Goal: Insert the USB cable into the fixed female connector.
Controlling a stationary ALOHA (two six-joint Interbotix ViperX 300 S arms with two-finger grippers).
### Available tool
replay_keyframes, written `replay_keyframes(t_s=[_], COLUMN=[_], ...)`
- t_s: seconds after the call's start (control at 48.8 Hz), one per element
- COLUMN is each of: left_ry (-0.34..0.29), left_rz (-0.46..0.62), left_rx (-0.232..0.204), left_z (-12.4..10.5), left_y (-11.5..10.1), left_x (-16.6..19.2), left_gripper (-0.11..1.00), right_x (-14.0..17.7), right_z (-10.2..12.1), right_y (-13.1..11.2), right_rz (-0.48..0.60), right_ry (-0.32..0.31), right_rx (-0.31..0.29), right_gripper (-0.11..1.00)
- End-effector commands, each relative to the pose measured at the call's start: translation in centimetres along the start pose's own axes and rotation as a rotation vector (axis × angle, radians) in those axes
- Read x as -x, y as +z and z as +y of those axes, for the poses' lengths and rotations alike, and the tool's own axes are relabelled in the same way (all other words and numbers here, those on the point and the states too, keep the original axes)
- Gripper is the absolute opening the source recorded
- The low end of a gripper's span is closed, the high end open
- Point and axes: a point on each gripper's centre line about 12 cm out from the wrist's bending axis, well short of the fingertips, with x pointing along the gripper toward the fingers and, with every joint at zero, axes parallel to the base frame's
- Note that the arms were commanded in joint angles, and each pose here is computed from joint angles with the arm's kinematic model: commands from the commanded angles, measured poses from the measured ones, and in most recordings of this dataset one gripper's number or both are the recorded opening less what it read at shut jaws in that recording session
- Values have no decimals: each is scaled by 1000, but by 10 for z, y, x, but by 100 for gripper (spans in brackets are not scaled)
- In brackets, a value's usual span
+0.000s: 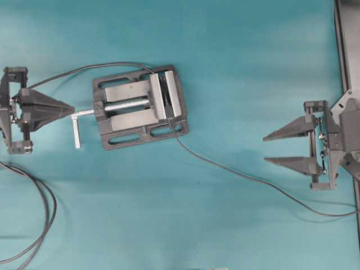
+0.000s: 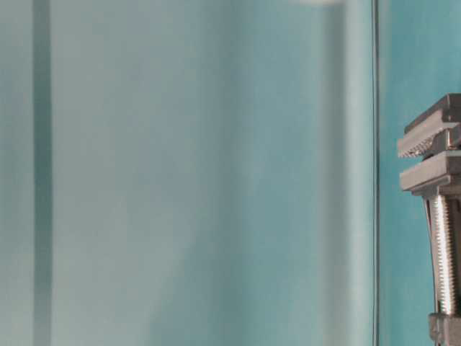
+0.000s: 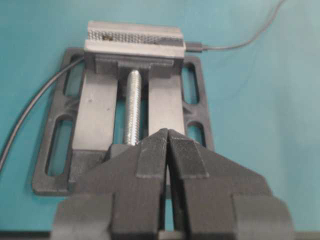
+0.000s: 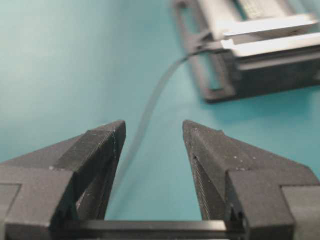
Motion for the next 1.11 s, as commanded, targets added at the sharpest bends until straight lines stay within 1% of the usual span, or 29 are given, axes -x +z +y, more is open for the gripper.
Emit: replay_keyframes(t_s=[0.0, 0.062, 0.082, 0.123, 0.164, 0.205, 0.267, 0.308, 0.369, 0.431, 0.492, 0.533, 0.595, 0.677, 0.759, 0.841, 0.862, 0.923, 0.985, 1.046, 1.087], left_ry=[-10, -15, -16, -20, -22, -25, -29, -31, -35, -38, -41, -40, -35, -32, -32, -37, -38, -39, -39, -38, -38], left_rz=[-21, -59, -75, -100, -124, -146, -178, -199, -229, -260, -280, -283, -269, -245, -222, -221, -224, -233, -239, -244, -244], left_rx=[-4, -6, -5, -7, -5, -6, -6, -7, -9, -11, -10, 11, 5, -10, -24, -37, -39, -42, -41, -41, -41], left_z=[-2, -3, -3, -4, -4, -4, -4, -3, -3, -3, -3, -3, -2, -2, -2, -3, -3, -4, -4, -3, -3], left_y=[10, 17, 20, 23, 26, 28, 29, 28, 28, 30, 33, 33, 32, 31, 29, 28, 29, 30, 30, 30, 30], left_x=[3, 9, 10, 15, 19, 24, 31, 36, 43, 49, 52, 53, 52, 50, 49, 48, 48, 48, 48, 49, 49], left_gripper=[2, 2, 2, 2, 2, 2, 2, 2, 2, 2, 2, 2, 1, 1, 2, 2, 2, 2, 2, 2, 2], right_x=[-1, -3, -4, -5, -5, -5, -6, -8, -13, -20, -25, -28, -30, -30, -29, -27, -26, -27, -28, -28, -28], right_z=[-4, -5, -7, -16, -30, -40, -56, -63, -70, -72, -72, -73, -73, -76, -79, -83, -82, -81, -77, -70, -65], right_y=[8, 17, 21, 29, 35, 39, 42, 43, 42, 40, 38, 36, 35, 37, 39, 39, 39, 39, 38, 37, 36], right_rz=[-40, -73, -87, -126, -171, -200, -218, -213, -179, -117, -51, -14, 24, 19, -8, -34, -36, -38, -33, -30, -29], right_ry=[-35, -59, -80, -139, -226, -287, -359, -382, -375, -327, -269, -238, -205, -219, -248, -279, -278, -269, -241, -201, -179], right_rx=[-4, -23, -29, -34, -26, -14, 12, 23, 52, 78, 101, 115, 127, 123, 128, 142, 144, 154, 154, 140, 120], right_gripper=[57, 57, 57, 57, 57, 57, 57, 56, 55, 51, 45, 39, 30, 20, 13, 11, 11, 11, 11, 10, 10])
